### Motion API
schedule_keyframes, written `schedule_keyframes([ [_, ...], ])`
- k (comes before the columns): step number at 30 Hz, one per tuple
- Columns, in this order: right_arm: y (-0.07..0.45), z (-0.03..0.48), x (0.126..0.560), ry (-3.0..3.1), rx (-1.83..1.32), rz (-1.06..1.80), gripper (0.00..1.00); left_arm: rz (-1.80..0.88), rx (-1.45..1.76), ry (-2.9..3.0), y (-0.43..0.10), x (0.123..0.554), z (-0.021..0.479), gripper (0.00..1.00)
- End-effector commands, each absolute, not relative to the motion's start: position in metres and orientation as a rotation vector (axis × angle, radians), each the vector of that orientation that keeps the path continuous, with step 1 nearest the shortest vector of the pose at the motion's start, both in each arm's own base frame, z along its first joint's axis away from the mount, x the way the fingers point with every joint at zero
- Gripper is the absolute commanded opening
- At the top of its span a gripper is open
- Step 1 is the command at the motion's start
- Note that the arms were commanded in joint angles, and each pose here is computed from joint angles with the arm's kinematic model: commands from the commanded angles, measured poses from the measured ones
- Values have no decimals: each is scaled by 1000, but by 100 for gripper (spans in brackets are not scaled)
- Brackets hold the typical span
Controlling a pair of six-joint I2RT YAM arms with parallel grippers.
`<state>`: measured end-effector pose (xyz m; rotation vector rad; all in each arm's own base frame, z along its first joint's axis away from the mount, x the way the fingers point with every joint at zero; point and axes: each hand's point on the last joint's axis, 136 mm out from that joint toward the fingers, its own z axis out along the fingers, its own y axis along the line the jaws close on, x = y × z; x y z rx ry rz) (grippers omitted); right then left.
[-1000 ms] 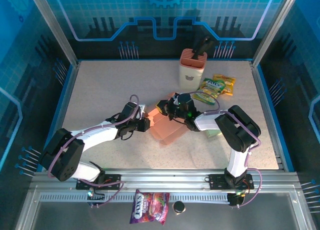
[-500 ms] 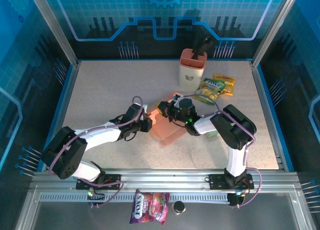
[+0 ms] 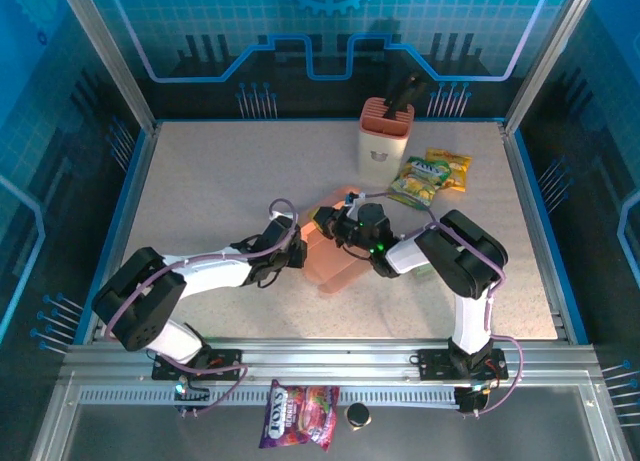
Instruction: Fold the paper box
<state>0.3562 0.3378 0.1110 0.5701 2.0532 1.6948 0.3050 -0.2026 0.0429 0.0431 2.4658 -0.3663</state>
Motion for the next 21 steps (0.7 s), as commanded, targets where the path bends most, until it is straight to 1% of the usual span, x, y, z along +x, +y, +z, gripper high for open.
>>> schedule_keyframes([
  [1, 337, 77, 342, 2140, 540, 1627, 0, -334, -22, 2416, -201, 318, 53, 27],
  [4, 336, 71, 341, 2150, 548, 1628, 0, -325, -25, 2420, -201, 319, 52, 27],
  [14, 337, 72, 339, 2148, 559, 1638, 0, -259, -78, 2413, -200, 329, 51, 27],
  [18, 337, 73, 339, 2149, 563, 1640, 0, -244, -102, 2410, -199, 332, 48, 24],
  [21, 337, 75, 340, 2149, 570, 1641, 0, -240, -108, 2408, -200, 334, 46, 19],
])
